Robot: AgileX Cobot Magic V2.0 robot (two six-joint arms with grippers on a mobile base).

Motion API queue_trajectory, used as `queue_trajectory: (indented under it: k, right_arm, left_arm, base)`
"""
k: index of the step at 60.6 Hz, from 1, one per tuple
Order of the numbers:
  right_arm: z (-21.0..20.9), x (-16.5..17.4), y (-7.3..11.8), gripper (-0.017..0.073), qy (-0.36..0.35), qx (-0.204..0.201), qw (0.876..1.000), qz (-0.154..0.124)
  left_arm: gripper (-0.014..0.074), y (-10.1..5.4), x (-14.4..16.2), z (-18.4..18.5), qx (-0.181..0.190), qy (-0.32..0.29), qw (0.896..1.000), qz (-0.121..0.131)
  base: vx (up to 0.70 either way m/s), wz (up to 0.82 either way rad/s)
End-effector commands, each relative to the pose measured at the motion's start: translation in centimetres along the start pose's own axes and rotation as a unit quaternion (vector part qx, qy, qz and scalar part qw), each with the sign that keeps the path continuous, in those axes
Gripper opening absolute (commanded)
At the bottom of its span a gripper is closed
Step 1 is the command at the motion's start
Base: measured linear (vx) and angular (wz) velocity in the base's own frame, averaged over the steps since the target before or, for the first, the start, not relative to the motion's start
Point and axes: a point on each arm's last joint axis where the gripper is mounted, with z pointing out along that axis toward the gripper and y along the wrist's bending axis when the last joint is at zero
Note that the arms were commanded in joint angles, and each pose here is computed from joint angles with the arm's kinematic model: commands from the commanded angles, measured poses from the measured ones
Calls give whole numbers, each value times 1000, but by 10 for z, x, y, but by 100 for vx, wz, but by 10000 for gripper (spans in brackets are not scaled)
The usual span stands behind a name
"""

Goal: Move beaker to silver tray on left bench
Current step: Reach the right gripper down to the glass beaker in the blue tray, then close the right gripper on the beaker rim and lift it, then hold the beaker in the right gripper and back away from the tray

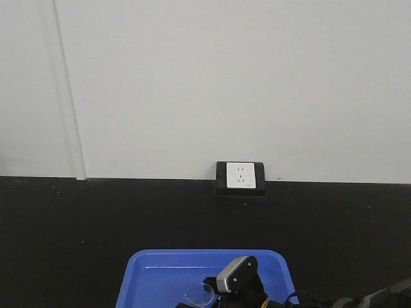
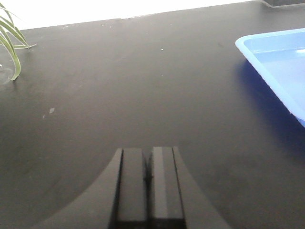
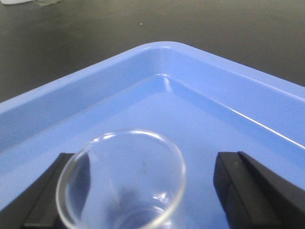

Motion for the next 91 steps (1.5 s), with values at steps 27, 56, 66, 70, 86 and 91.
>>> queue_trajectory:
  k: [27, 56, 66, 70, 86, 91]
  right_arm:
    - [-10, -54, 11, -15, -90, -43, 995, -6]
    - [-148, -208, 51, -13, -52, 170, 984, -34]
    - [-212, -210, 76, -13, -78, 237, 968, -38]
    - [-240, -194, 88, -13, -82, 266, 960, -37]
    - [-270, -158, 101, -13, -74, 294, 953, -33]
    - [-274, -156, 104, -13, -79, 294, 952, -34]
  left_arm:
    - [1, -1, -1, 2, 3, -31, 1000, -1]
    - [1, -1, -1, 2, 3, -31, 1000, -1]
    - [1, -1, -1, 2, 3, -31, 1000, -1]
    - [1, -1, -1, 2, 3, -31, 1000, -1]
    - [1, -1, -1, 2, 3, -31, 1000, -1]
    - [1, -1, -1, 2, 3, -31, 1000, -1]
  base:
    - [0, 0]
    - [0, 0]
    - [0, 0]
    - [0, 0]
    - [0, 0]
    - [0, 0]
